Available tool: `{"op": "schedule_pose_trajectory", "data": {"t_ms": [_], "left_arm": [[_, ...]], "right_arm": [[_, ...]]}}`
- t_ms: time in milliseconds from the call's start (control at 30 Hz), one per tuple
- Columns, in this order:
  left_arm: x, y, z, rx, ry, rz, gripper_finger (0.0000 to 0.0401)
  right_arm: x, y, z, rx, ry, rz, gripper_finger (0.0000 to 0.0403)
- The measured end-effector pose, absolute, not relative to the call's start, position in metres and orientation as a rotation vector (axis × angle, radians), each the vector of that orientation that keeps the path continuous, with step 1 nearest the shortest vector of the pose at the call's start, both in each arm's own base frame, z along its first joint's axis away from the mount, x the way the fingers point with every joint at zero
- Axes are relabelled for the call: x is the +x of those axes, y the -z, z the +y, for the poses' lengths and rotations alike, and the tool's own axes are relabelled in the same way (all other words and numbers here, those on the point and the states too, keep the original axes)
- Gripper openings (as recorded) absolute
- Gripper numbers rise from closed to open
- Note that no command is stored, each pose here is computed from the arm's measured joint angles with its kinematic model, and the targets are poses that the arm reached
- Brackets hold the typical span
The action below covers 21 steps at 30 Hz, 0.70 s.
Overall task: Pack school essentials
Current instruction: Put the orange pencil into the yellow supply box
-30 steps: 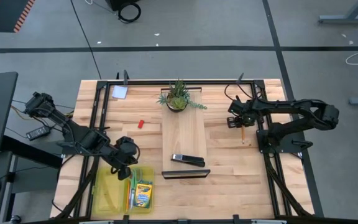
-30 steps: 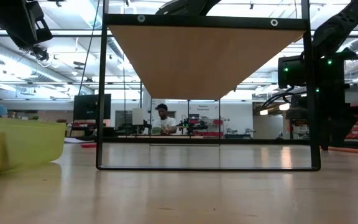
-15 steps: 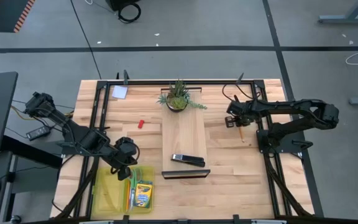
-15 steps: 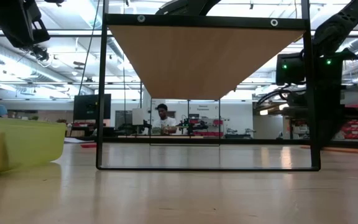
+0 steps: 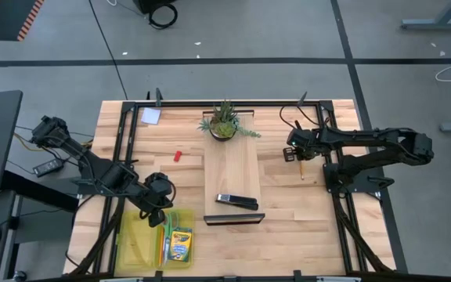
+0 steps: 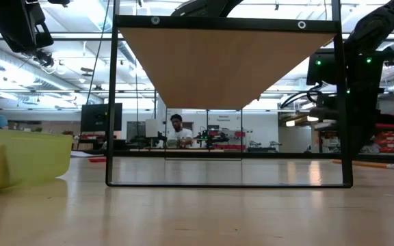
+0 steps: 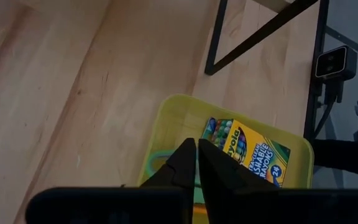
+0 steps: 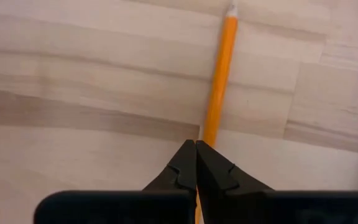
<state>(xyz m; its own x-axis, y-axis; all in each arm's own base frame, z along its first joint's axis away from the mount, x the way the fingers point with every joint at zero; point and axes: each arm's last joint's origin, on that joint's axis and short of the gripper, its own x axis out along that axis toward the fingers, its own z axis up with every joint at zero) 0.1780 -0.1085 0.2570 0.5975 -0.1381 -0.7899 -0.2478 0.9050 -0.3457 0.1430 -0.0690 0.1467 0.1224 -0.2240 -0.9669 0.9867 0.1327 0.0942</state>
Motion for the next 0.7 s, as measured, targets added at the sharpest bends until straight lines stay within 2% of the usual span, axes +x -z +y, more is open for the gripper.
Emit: {"op": "schedule_pose_trajectory", "data": {"t_ms": [300, 567, 700], "left_arm": [[0.178, -0.257, -0.109, -0.451, -0.063, 0.938, 0.0016], [0.178, -0.257, -0.109, -0.453, -0.054, 0.945, 0.0025], [0.178, -0.257, -0.109, -0.443, -0.049, 0.945, 0.002]], "right_arm": [[0.142, -0.148, -0.065, 1.006, 1.107, 1.05, 0.0018], [0.141, -0.146, -0.047, 1.077, 1.042, 1.171, 0.0112], [0.143, -0.146, -0.034, 1.08, 1.044, 1.196, 0.0133]]}}
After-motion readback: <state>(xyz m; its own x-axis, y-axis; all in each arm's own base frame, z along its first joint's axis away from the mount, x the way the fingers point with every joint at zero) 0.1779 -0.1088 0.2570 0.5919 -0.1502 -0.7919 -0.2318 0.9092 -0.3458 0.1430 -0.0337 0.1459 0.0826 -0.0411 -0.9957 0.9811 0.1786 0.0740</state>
